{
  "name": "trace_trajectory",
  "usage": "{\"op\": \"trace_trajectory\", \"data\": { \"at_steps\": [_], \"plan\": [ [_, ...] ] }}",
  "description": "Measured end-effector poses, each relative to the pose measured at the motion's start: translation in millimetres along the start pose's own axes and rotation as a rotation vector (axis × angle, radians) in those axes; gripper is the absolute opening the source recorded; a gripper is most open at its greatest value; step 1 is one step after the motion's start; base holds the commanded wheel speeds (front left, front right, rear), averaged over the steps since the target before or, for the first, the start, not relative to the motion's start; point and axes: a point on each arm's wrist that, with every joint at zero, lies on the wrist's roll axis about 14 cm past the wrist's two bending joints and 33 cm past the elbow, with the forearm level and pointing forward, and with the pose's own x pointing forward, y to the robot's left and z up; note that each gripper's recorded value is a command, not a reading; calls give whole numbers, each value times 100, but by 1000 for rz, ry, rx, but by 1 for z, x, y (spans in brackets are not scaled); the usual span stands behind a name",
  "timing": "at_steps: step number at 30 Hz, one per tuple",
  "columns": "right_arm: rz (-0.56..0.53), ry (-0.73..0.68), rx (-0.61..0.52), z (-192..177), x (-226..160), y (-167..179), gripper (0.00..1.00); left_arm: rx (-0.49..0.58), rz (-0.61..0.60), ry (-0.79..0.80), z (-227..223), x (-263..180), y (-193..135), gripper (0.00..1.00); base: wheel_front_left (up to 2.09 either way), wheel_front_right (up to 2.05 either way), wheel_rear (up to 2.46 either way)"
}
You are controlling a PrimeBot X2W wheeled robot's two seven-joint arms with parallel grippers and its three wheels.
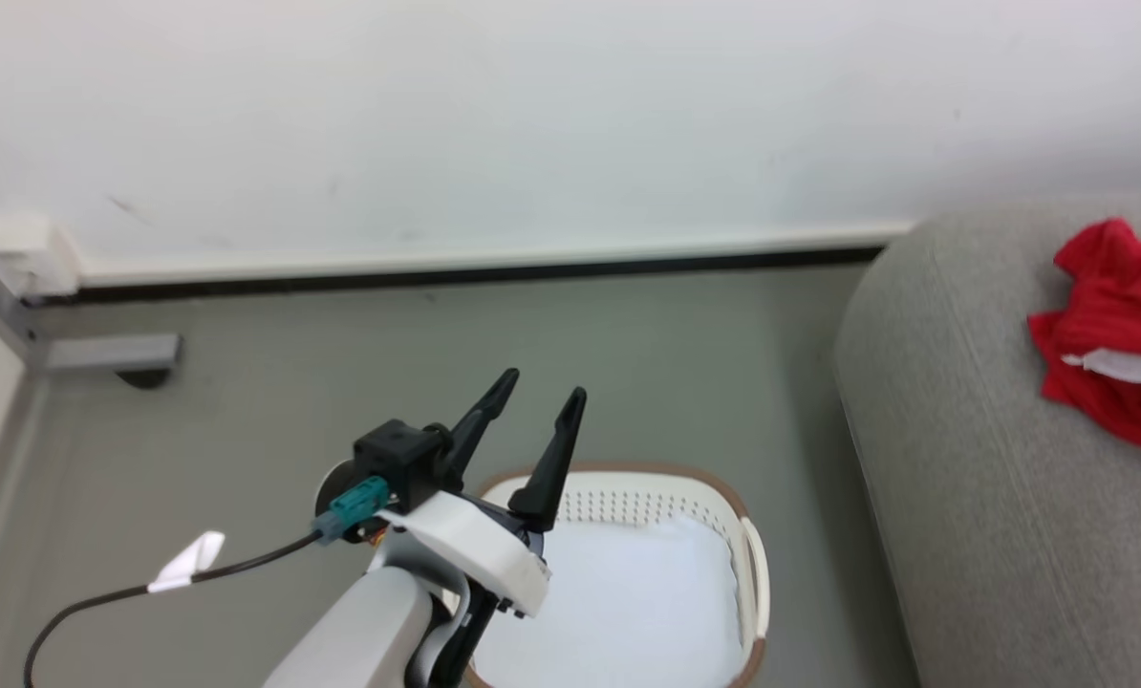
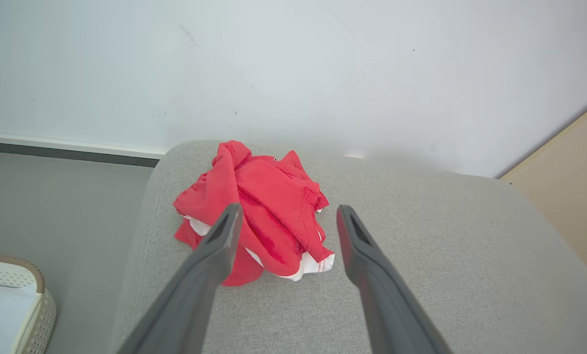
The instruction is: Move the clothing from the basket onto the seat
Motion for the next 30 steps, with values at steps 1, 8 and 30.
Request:
{"op": "trace_trajectory", "data": {
  "at_steps": [1, 8, 30],
  "plan": [
    [17, -44, 7, 9, -4, 5, 100, 7, 20, -21, 9, -3, 3, 100, 0, 0, 0],
    [197, -298, 130, 49, -26, 72, 100, 51, 231, -101, 44, -46, 50, 100, 0, 0, 0],
    [306, -489, 340, -12, -72, 207, 100, 36, 524, -48, 9, -134, 106, 100, 0, 0, 0]
  ]
}}
